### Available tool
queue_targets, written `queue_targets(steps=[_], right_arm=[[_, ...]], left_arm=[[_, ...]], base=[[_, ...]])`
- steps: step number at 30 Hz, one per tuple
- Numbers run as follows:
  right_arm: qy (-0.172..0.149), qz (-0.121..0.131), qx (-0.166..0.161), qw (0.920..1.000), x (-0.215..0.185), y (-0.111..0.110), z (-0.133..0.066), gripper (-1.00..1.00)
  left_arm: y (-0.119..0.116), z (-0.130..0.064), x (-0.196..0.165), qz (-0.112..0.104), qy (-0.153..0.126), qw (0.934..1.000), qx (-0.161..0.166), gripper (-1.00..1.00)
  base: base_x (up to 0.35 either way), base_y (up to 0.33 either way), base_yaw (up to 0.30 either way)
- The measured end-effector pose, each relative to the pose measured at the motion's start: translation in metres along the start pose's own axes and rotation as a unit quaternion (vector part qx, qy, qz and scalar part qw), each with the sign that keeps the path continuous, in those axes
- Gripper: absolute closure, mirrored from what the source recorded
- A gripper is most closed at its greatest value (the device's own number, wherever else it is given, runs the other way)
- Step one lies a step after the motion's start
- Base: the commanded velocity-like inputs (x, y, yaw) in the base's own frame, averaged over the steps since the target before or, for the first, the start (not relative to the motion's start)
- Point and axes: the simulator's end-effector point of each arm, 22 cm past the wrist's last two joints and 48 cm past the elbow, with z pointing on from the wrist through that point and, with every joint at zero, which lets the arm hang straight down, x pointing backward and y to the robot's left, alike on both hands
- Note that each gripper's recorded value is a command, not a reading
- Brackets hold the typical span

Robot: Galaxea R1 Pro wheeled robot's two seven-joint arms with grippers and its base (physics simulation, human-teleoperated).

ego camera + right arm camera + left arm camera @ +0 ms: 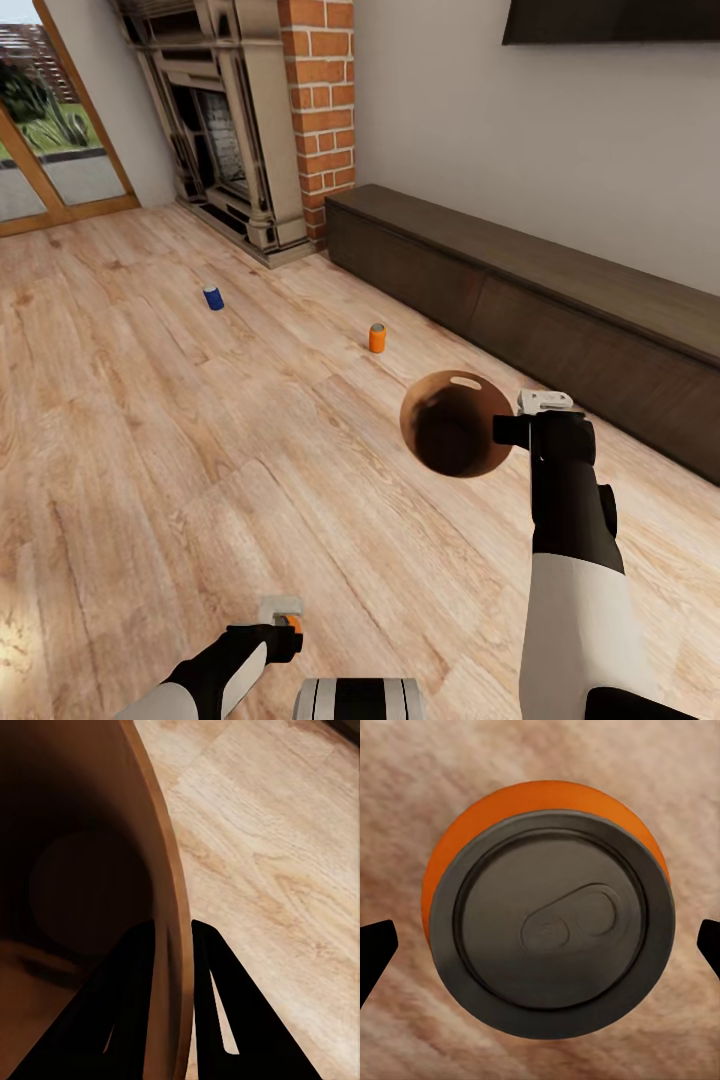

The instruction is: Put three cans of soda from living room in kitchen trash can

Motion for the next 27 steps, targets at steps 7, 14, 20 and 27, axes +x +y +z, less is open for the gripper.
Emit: queue_targets(steps=[7, 14, 20, 27], right_arm=[[0.001, 0.000, -0.001, 1.0000, 0.0004, 0.0008, 0.0002, 1.00], [0.001, 0.000, -0.002, 1.0000, 0.0006, 0.0013, 0.0004, 1.00], [0.001, 0.000, -0.002, 1.0000, 0.0009, 0.0012, 0.0006, 1.00], [0.002, 0.000, -0.002, 1.0000, 0.0013, 0.0012, 0.0008, 1.00]], left_arm=[[-0.0014, -0.0004, -0.0014, 0.000, 0.000, 1.0000, 0.001, -1.00], [-0.0011, -0.0005, -0.0017, 0.000, -0.001, 1.0000, 0.001, -1.00], [-0.0018, -0.0007, -0.0033, -0.002, -0.003, 1.0000, 0.002, 1.00], [-0.0008, -0.0007, -0.0035, -0.005, -0.003, 1.0000, 0.002, 1.00]], base=[[0.000, 0.000, 0.000], [0.000, 0.000, 0.000], [0.000, 0.000, 0.000], [0.000, 0.000, 0.000]])
